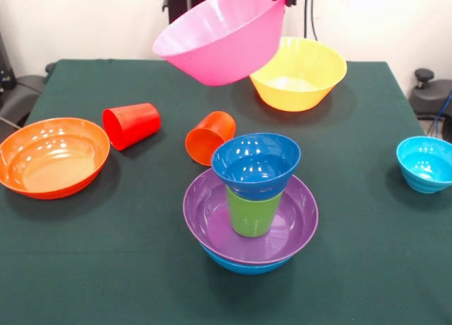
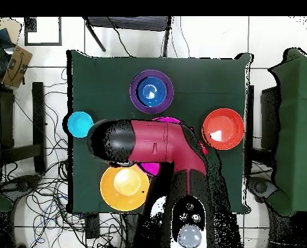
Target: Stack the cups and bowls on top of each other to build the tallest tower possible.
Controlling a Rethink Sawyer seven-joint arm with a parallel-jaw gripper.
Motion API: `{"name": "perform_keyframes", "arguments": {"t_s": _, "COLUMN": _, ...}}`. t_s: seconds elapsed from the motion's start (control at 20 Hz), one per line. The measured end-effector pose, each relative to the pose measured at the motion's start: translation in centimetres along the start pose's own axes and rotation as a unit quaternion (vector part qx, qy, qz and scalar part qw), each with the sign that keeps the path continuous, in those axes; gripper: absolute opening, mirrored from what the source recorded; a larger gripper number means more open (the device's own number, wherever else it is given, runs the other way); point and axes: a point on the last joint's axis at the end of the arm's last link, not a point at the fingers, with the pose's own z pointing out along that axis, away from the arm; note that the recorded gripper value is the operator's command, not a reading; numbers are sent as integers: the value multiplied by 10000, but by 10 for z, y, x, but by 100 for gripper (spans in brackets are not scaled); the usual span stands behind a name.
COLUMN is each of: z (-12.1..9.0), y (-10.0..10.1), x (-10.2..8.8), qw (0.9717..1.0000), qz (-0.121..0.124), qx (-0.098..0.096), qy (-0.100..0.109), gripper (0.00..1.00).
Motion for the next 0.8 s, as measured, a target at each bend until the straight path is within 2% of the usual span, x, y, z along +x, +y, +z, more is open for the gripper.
{"name": "perform_keyframes", "arguments": {"t_s": 0.15, "z": -3, "y": -5, "x": -2, "qw": 10000, "qz": 33, "qx": -69, "qy": 9, "gripper": 0}}
{"name": "perform_keyframes", "arguments": {"t_s": 0.35, "z": -8, "y": -24, "x": -10, "qw": 9997, "qz": 188, "qx": -176, "qy": -9, "gripper": 0}}
{"name": "perform_keyframes", "arguments": {"t_s": 0.55, "z": -9, "y": -35, "x": -18, "qw": 9994, "qz": 280, "qx": -226, "qy": -13, "gripper": 0}}
{"name": "perform_keyframes", "arguments": {"t_s": 0.8, "z": -6, "y": -35, "x": -30, "qw": 9991, "qz": 291, "qx": -298, "qy": -18, "gripper": 0}}
